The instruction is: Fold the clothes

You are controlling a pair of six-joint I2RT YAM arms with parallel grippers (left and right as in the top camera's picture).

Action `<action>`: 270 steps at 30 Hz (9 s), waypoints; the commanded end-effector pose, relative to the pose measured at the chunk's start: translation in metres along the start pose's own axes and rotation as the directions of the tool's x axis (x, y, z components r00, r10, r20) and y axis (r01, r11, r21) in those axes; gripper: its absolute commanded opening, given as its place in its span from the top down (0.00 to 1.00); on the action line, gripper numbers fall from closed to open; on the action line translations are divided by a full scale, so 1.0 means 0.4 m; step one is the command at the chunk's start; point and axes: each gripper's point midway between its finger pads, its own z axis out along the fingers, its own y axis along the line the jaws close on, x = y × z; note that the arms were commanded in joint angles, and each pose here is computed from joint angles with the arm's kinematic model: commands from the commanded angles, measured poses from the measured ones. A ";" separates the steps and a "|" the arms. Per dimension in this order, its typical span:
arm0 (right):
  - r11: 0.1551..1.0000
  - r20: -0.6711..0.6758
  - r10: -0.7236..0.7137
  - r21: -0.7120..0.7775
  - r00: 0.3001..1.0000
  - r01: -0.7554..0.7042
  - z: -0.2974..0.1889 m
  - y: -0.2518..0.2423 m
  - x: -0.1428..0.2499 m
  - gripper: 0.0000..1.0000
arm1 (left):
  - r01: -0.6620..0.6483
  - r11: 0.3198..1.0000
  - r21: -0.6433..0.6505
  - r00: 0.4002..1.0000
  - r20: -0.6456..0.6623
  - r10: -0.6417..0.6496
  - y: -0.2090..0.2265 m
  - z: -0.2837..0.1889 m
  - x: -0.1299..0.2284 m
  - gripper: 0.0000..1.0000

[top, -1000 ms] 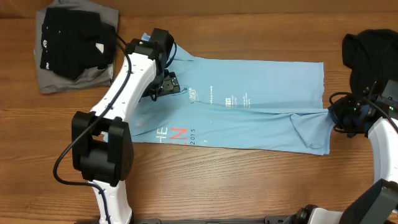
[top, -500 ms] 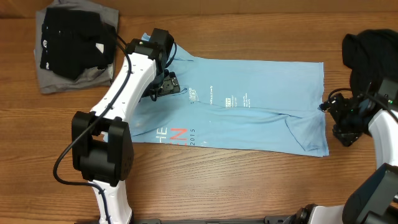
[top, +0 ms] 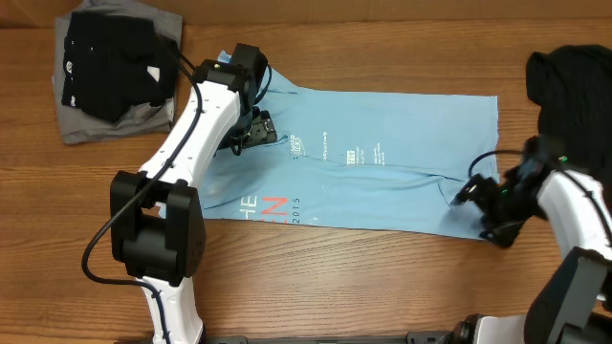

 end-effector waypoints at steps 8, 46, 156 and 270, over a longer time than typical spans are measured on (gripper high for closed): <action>1.000 0.066 -0.009 -0.016 0.998 0.010 0.019 0.001 -0.033 0.25 | -0.013 1.000 -0.005 1.000 -0.004 0.013 0.003 0.006 -0.003 0.00; 0.998 0.111 -0.017 0.063 0.994 0.010 0.005 -0.026 -0.057 0.29 | -0.020 1.000 0.014 1.000 -0.013 0.020 -0.006 0.006 0.001 0.00; 0.959 0.520 0.178 0.099 0.835 -0.266 -0.111 -0.078 -0.282 0.58 | -0.047 0.999 -0.006 0.998 -0.037 0.047 0.007 0.005 0.016 0.00; 0.968 0.619 -0.206 0.019 0.757 0.249 -0.232 0.329 -0.575 0.20 | -0.074 0.962 0.261 0.952 0.306 -0.010 -0.274 0.193 -0.403 0.96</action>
